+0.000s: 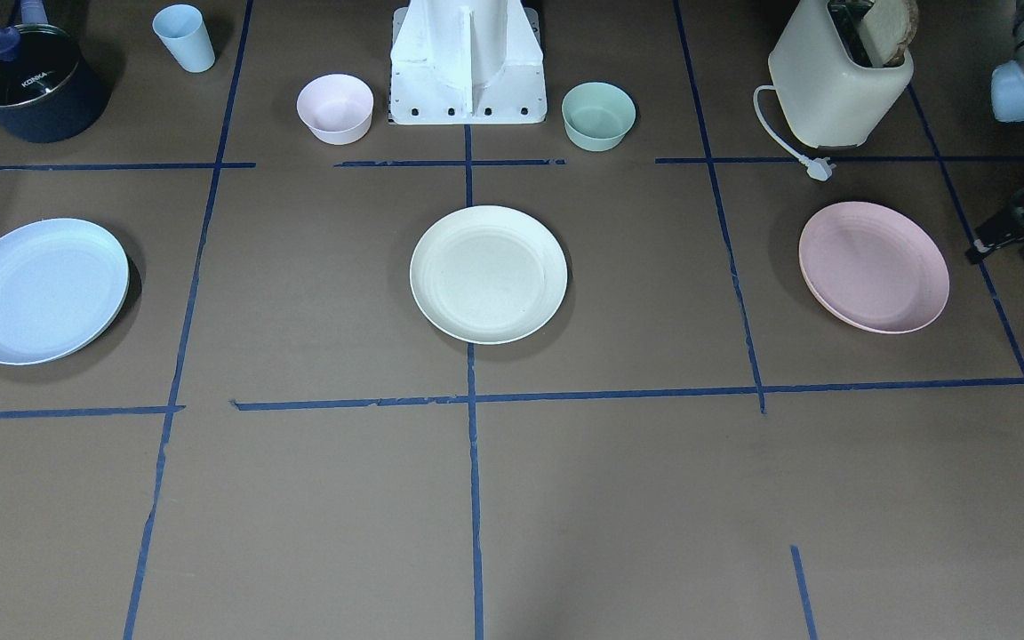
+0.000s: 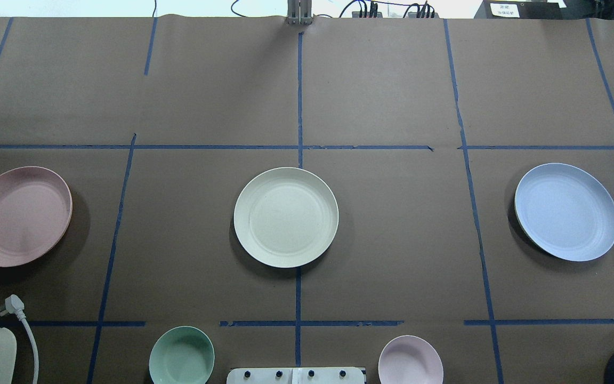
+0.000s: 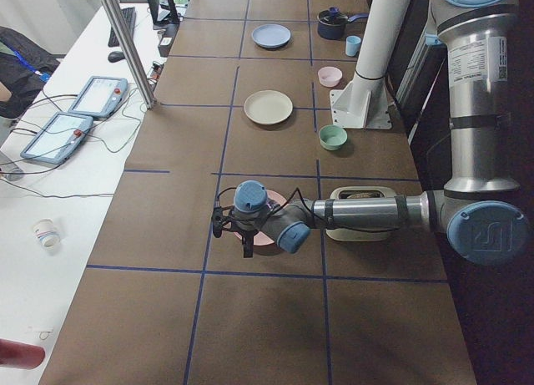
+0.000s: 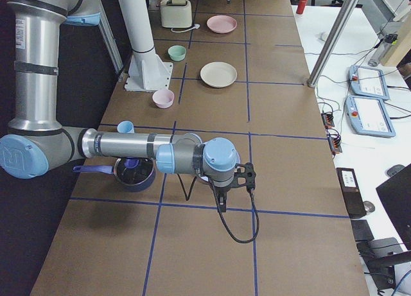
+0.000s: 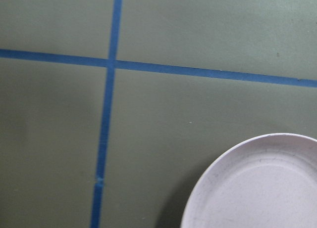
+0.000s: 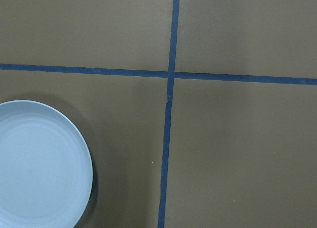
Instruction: Stack three plates with pink and blue
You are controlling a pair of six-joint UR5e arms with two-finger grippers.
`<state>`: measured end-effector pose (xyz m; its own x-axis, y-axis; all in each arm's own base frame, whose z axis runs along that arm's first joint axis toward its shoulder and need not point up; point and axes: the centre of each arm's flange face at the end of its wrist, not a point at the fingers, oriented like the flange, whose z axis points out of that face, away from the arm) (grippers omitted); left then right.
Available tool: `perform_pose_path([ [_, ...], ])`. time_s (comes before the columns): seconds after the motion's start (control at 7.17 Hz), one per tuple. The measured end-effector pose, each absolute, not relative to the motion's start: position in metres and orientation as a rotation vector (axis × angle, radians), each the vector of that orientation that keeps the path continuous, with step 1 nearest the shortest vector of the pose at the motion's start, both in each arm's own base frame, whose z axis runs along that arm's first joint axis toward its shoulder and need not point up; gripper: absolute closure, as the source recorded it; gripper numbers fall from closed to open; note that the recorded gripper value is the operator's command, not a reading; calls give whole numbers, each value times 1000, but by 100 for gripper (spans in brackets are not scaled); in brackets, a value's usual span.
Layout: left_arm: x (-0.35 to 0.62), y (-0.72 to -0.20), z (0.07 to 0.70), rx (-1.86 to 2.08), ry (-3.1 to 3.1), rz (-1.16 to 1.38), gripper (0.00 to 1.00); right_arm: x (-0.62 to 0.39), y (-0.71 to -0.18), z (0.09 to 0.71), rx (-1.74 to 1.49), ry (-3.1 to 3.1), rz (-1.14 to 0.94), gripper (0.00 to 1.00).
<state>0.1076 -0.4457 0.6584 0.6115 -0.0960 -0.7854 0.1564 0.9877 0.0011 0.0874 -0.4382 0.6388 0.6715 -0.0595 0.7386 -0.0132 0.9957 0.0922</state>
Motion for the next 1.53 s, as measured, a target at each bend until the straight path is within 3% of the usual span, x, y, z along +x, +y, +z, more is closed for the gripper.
perform_pose_path([
  [0.56, 151, -430, 683, 36, 873, -123, 0, 87, -439, 639, 91, -835, -25, 0],
  [0.7, 157, -427, 687, 25, 869, -114, 26, 87, -438, 639, 91, -835, -24, 0],
  [0.84, 160, -426, 688, 20, 868, -106, 62, 87, -438, 639, 91, -836, -25, 0],
  [0.98, 161, -424, 689, 18, 868, -100, 87, 87, -438, 638, 92, -836, -25, 0],
  [1.26, 160, -423, 689, 17, 870, -97, 99, 87, -439, 637, 95, -836, -25, 0],
  [1.53, 153, -419, 678, -12, 926, -88, 100, 86, -441, 632, 104, -840, -30, 0],
])
